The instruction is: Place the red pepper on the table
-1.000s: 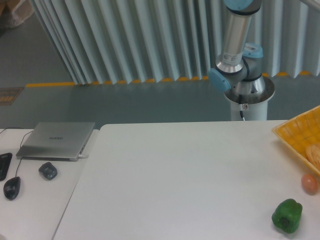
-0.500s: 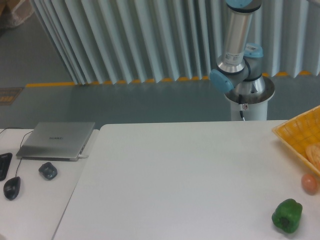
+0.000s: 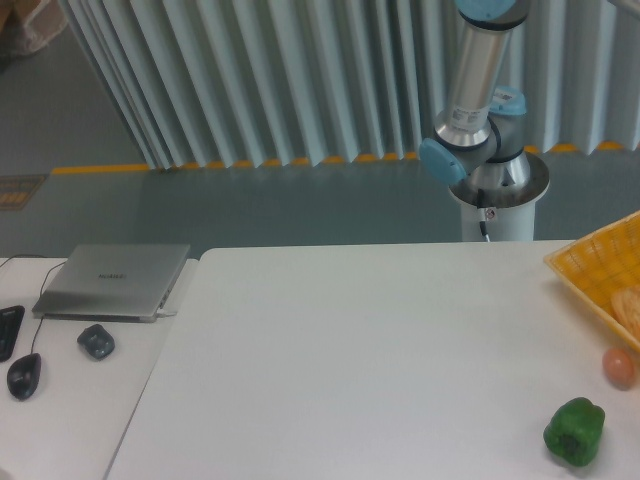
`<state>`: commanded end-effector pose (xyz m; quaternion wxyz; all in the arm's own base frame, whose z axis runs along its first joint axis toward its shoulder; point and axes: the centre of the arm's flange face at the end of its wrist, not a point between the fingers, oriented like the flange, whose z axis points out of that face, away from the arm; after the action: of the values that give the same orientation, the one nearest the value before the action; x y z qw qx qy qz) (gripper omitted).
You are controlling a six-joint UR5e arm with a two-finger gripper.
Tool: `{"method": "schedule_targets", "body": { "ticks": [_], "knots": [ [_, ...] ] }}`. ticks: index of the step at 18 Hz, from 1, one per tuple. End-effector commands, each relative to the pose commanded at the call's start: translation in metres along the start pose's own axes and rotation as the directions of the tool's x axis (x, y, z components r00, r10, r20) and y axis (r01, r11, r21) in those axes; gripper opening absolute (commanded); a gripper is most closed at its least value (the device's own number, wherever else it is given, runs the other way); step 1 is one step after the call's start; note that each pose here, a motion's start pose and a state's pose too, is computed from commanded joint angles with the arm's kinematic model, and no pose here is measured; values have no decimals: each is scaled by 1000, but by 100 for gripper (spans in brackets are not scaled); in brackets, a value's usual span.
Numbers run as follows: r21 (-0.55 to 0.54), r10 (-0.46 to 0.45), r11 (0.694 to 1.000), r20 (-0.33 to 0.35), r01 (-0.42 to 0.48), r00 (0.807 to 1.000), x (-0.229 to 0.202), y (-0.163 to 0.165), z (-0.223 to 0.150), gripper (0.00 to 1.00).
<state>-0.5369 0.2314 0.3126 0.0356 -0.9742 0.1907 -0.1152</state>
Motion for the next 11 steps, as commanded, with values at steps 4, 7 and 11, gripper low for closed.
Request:
{"method": "schedule_targets", "body": {
  "ticks": [4, 7, 11],
  "knots": [
    [-11, 3, 1000, 48, -3, 999, -14, 4, -7, 100],
    [-18, 6, 1000, 66, -5, 998, -24, 4, -17, 100],
    [-35, 22, 999, 88, -19, 996, -27, -5, -30, 100]
  ]
}}
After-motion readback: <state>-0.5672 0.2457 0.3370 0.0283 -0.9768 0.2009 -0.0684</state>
